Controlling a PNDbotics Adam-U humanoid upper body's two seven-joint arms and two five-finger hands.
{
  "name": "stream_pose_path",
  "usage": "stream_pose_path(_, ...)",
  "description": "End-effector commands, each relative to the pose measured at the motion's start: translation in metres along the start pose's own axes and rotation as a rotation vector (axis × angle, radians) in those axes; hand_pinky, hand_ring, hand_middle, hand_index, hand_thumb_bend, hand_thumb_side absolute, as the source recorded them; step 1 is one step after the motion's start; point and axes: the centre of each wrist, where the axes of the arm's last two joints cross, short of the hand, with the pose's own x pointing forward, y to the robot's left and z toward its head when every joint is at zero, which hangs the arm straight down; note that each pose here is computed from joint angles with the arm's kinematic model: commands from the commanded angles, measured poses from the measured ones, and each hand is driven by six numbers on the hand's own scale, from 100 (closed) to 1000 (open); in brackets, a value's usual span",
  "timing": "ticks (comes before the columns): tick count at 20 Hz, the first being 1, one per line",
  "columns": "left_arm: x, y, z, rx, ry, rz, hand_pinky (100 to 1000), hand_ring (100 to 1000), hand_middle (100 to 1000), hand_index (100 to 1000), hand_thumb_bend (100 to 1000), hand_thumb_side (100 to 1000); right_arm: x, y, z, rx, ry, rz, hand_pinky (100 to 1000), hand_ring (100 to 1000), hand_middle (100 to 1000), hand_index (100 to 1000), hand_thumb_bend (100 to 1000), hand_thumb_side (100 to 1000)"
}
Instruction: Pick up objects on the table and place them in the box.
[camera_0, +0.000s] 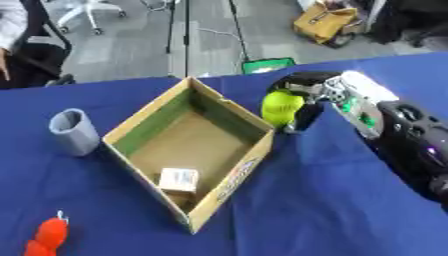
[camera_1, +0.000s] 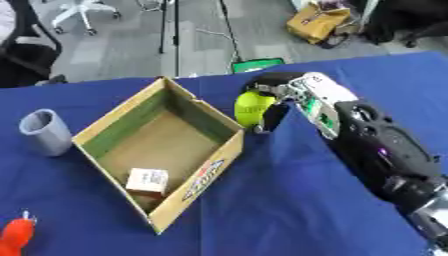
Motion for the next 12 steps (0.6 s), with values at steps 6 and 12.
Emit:
stream_pose_path(6,0.0041,0.0003,-0.0086,0.015,-0.032,0.005,922,869,840,801,100,979,0.0014,-0.025,0.0085,-0.062,0.0,0.012,508,639,543,671,341,231)
stream_pose_path(12,0.0039,0.0006,-0.0084,0.016,-0.032,0.003,923,869,840,801,100,982,0.0028,-0.0282,0.0095,-0.08,-0.004,0.008,500,627,518,647,336,218)
